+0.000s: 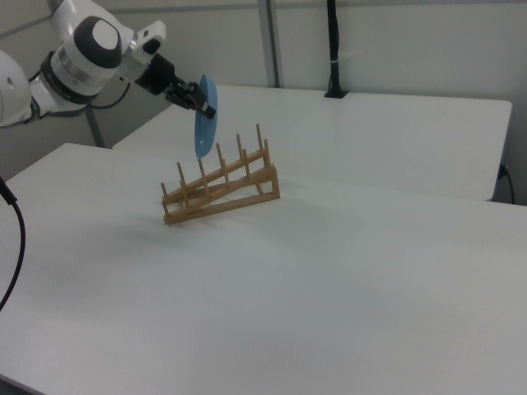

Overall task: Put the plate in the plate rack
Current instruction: 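Carry the upright plate over the wooden rack and lower it between pegs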

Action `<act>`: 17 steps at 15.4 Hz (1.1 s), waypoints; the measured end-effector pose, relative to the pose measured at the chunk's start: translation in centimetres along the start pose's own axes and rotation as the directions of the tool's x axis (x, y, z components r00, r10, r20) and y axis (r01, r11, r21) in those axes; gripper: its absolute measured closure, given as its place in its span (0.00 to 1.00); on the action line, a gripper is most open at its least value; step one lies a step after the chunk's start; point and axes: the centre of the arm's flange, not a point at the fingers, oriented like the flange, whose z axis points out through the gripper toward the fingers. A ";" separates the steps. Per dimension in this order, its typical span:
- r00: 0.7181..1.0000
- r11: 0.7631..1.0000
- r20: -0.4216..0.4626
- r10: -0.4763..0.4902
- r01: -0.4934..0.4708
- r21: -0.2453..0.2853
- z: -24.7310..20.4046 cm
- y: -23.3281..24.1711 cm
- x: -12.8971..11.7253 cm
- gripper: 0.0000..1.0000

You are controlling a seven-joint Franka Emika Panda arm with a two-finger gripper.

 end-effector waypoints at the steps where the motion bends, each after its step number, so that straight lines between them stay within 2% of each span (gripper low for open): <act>1: 1.000 1.000 0.005 -0.003 0.003 -0.002 0.5 -0.4 -0.2 0.95; 4: 0.999 0.999 0.007 -0.031 0.031 -0.010 1.3 -1.8 -1.0 0.95; 9: 0.999 0.999 -0.048 -0.022 0.020 -0.040 2.2 -3.3 -1.4 0.95; 17: 0.996 0.994 -0.033 -0.079 0.076 -0.081 5.2 -4.8 -3.1 0.94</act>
